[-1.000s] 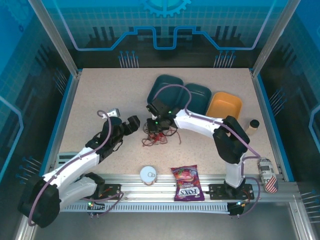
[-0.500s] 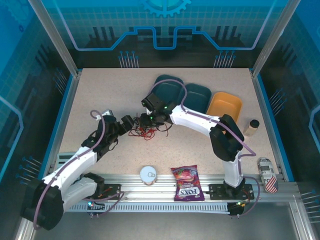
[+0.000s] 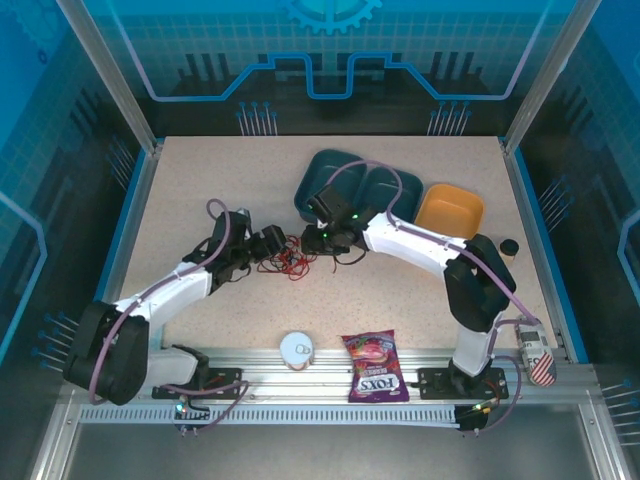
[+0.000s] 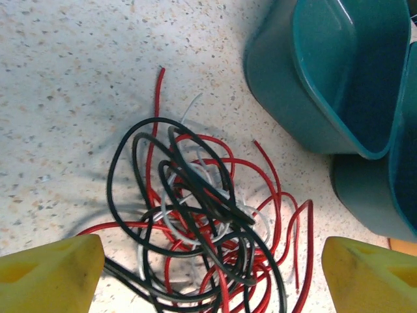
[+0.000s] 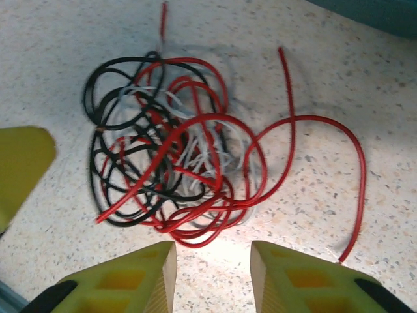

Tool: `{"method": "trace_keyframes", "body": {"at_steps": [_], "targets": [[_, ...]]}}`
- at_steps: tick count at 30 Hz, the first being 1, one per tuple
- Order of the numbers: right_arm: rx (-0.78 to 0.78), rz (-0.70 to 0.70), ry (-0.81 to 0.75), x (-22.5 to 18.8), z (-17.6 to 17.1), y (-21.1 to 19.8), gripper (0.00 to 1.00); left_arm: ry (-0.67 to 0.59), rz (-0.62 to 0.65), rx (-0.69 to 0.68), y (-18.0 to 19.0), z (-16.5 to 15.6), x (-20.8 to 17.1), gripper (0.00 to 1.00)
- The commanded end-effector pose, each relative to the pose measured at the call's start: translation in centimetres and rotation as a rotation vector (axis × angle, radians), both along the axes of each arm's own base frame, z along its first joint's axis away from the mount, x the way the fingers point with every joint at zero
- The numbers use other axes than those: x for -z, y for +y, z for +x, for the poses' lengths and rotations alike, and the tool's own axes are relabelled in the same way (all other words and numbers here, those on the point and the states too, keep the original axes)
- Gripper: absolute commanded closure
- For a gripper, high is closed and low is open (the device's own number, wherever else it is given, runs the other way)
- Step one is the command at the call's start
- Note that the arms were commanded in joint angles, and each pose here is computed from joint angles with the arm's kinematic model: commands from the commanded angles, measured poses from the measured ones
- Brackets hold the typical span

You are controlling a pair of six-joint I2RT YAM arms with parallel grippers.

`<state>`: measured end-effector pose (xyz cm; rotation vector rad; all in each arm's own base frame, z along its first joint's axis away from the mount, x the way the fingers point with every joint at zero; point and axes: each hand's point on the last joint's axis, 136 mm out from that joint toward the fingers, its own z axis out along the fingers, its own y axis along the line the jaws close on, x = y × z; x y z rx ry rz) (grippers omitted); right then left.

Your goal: Untangle the cables

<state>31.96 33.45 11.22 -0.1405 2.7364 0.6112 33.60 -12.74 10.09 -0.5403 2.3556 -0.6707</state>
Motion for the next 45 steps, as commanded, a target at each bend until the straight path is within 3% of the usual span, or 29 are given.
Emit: {"method": "trace_keyframes", "body": {"at_steps": [1,20,25,29,37,45], "targets": [[0.02,0.016,0.058,1.9,0.1,0.3,0.66,-0.006,-0.003,0.013,-0.3,1.0,-0.4,0.19],[0.068,0.004,0.078,6.5,2.8,0.8,0.72,0.065,0.01,0.002,-0.2,1.1,2.4,0.32],[0.059,0.026,0.079,6.3,2.9,1.4,0.87,0.069,0.002,0.008,-0.4,1.1,2.6,0.38],[0.049,0.019,0.033,4.8,2.9,1.2,1.0,0.077,0.002,0.011,-0.5,0.9,2.8,0.45],[0.056,-0.078,-0.106,-0.2,2.0,-1.9,1.0,0.083,0.031,-0.004,0.4,0.0,3.2,0.66],[0.027,-0.189,-0.325,-8.0,1.0,-4.2,1.0,0.096,0.059,-0.017,1.3,-1.7,4.0,0.87]]}}
